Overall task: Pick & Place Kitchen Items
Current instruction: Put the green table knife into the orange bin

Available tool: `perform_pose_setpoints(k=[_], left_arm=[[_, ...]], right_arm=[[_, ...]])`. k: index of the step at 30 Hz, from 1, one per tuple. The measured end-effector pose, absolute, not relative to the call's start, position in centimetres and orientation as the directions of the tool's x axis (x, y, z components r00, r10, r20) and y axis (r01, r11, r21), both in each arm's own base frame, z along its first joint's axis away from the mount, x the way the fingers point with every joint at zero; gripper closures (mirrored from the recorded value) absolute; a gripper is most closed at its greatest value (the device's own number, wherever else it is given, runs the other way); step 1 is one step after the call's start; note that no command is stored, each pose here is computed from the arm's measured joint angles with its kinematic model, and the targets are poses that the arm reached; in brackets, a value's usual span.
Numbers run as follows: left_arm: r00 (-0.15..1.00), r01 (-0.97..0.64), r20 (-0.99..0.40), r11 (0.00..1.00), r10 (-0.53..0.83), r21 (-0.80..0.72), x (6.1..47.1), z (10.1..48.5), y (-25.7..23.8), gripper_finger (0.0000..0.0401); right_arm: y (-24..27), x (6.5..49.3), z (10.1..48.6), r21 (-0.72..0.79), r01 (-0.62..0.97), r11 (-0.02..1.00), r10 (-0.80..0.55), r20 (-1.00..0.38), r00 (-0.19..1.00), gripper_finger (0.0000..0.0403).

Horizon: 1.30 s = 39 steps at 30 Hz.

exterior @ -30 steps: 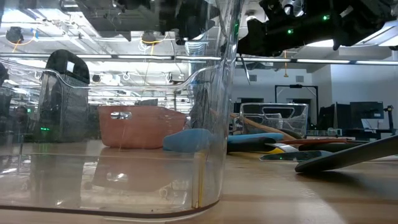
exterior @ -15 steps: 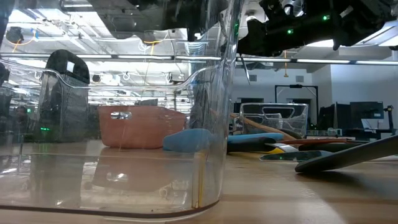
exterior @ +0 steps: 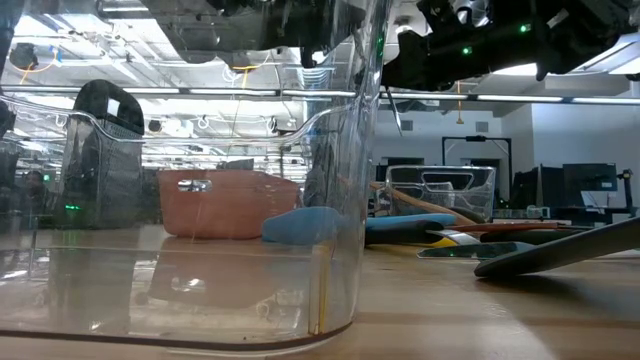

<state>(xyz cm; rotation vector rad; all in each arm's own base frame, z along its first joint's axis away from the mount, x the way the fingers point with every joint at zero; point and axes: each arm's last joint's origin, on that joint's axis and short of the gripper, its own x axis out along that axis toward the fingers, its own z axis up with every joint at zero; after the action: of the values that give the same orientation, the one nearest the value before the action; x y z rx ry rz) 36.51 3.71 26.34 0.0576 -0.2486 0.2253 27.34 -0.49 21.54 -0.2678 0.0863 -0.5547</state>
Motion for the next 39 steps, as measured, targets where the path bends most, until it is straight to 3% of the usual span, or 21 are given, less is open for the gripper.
perform_pose_setpoints(k=[5, 10, 23, 33, 39], left_arm=[[0.943, -0.234, 0.249, 0.972, 0.221, 0.024, 36.5, 26.3, 3.7, 0.0381], [0.943, -0.234, 0.248, 0.972, 0.22, 0.026, 36.5, 26.3, 3.8, 0.0379], [0.947, -0.227, 0.242, 0.973, 0.209, 0.05, 36.5, 26.3, 3.7, 0.0396], [0.95, -0.262, 0.192, 0.964, 0.247, 0.057, 36.5, 25.8, 5.1, 0.0396], [0.946, -0.281, 0.185, 0.958, 0.266, 0.058, 36.3, 25.8, 5.8, 0.0396]], right_arm=[[-0.5, 27.3, 21.5, -0.275, 0.511, 0.814, -0.534, -0.009, 0.846, 0.0334], [-0.5, 27.3, 21.5, -0.276, 0.512, 0.814, -0.535, -0.009, 0.845, 0.0331], [0.5, 27.3, 21.5, -0.317, 0.476, 0.82, -0.506, -0.012, 0.863, 0.0218], [2.9, 26.0, 22.3, -0.511, 0.622, 0.593, -0.72, 0.009, 0.694, 0.016], [4.5, 24.1, 24.2, -0.513, 0.647, 0.564, -0.746, 0.019, 0.666, 0.0164]])
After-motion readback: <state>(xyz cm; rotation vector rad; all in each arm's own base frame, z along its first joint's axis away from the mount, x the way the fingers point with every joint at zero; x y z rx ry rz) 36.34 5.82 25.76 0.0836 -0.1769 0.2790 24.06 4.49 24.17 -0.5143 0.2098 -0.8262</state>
